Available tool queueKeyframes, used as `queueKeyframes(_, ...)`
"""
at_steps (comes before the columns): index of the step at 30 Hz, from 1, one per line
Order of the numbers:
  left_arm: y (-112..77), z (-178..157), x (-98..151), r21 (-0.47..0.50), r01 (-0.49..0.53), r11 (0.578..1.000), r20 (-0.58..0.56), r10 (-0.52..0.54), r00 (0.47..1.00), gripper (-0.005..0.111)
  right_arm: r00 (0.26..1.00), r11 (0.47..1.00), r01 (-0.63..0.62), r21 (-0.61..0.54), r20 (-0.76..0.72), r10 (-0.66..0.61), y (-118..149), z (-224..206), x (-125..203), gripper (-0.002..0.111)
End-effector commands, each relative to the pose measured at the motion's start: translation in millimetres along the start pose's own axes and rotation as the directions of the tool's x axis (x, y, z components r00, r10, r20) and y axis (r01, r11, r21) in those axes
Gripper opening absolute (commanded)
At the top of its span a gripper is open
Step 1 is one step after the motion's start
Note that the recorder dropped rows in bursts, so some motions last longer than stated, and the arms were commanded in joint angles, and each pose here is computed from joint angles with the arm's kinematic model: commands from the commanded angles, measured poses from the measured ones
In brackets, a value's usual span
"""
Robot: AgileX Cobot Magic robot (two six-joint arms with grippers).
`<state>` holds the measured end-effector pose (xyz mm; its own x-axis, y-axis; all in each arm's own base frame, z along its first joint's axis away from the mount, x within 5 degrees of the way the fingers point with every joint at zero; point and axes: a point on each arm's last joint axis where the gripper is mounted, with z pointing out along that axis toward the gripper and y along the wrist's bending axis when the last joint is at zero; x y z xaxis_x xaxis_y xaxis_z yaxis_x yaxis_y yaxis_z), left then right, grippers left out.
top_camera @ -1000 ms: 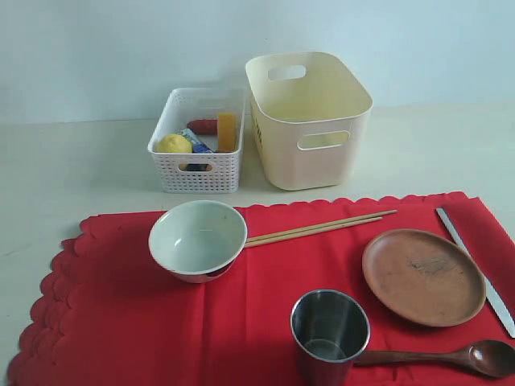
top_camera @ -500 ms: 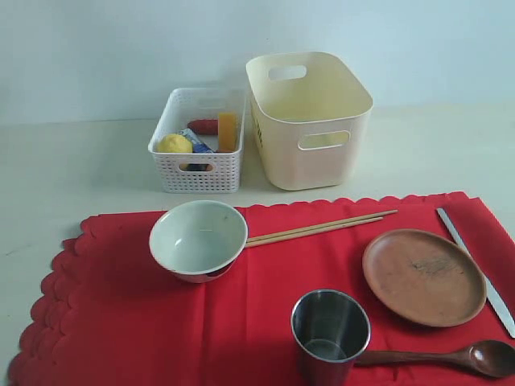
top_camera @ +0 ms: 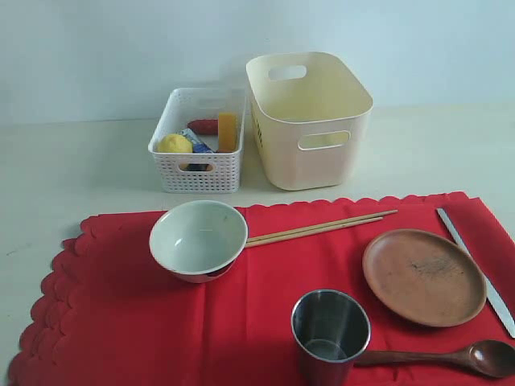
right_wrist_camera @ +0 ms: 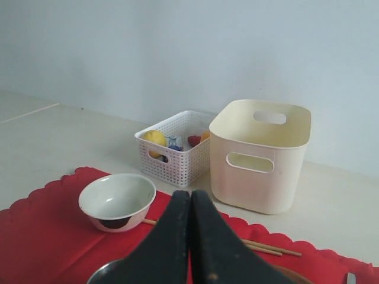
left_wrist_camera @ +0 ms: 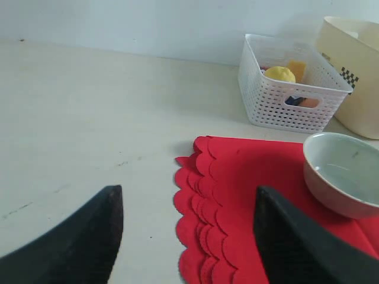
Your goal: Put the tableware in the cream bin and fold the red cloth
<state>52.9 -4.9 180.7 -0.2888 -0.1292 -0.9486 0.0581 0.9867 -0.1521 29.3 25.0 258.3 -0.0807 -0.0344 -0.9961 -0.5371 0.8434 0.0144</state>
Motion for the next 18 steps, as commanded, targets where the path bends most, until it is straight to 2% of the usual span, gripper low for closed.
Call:
queueKeyframes(1,-0.1,0,0,0.001,0.013,1.000,0.009,-0.013,1.000,0.062,0.996,1.000,0.012,0.021,0.091,-0.014,-1,-3,-12,0.000)
queueKeyframes(3,-0.1,0,0,0.001,0.013,1.000,0.009,-0.013,1.000,0.062,0.989,1.000,0.016,0.022,0.148,-0.019,-1,-11,-29,0.000)
queueKeyframes(5,-0.1,0,0,0.001,0.013,1.000,0.009,-0.013,1.000,0.062,0.989,0.988,0.141,0.062,0.044,-0.144,-3,-21,-35,0.000)
queueKeyframes(6,-0.1,0,0,0.001,0.013,1.000,0.009,-0.013,1.000,0.062,0.988,0.986,0.153,0.063,-0.023,-0.152,-3,-30,-39,0.000)
queueKeyframes(12,-0.1,0,0,0.001,0.013,1.000,0.009,-0.013,1.000,0.062,0.996,0.997,0.072,0.008,-0.046,-0.071,3,-32,-39,0.000)
queueKeyframes(18,-0.1,0,0,0.001,0.013,1.000,0.009,-0.013,1.000,0.062,0.995,0.997,0.081,0.013,-0.057,-0.080,2,-32,-38,0.000)
